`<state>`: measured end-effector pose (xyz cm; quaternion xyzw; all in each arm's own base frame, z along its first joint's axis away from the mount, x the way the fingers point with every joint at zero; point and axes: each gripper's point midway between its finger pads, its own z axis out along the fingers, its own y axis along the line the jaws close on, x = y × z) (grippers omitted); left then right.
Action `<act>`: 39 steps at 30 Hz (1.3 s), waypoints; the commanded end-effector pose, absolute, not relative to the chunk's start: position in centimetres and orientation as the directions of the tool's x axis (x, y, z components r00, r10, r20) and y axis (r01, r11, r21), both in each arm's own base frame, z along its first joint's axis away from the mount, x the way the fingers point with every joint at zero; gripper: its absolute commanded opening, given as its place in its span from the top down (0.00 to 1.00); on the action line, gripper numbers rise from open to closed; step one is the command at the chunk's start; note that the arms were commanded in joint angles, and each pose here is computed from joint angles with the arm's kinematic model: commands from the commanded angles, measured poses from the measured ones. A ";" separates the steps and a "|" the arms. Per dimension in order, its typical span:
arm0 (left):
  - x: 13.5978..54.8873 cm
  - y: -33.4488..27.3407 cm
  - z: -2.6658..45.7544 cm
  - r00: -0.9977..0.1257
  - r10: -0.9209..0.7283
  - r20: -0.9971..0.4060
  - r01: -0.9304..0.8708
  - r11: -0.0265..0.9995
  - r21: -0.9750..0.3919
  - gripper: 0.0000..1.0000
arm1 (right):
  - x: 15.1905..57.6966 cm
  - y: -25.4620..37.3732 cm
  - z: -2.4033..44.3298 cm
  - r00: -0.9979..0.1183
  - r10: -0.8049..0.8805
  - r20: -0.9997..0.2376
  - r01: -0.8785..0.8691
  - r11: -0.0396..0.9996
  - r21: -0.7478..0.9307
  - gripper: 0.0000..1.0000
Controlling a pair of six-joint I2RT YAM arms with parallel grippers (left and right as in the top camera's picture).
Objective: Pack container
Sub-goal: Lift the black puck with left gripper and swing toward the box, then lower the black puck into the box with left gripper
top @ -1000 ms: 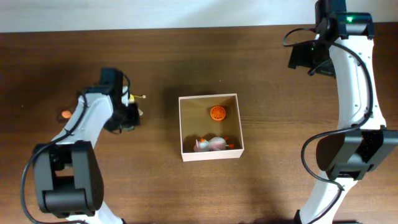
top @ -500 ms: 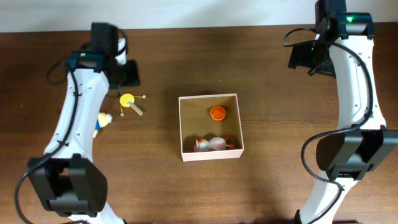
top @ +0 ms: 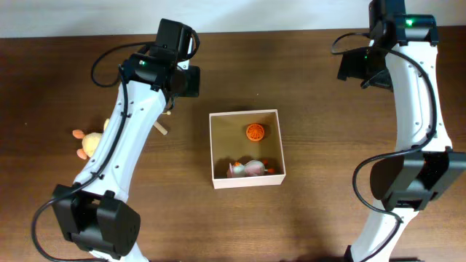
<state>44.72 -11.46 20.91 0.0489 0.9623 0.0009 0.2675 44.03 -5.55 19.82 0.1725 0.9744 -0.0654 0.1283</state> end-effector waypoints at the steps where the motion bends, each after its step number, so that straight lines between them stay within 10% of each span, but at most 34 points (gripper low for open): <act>1: 44.5 -14.2 21.2 -0.844 0.118 -0.524 0.148 0.989 -0.016 0.64 | 44.1 -5.8 20.9 -0.893 0.331 -0.305 0.371 0.925 -0.082 0.01; 39: 38.1 -23.6 5.7 -0.926 0.361 -0.111 0.361 0.932 0.018 0.73 | 44.1 -5.8 20.9 -0.893 0.331 -0.305 0.371 0.925 -0.082 0.01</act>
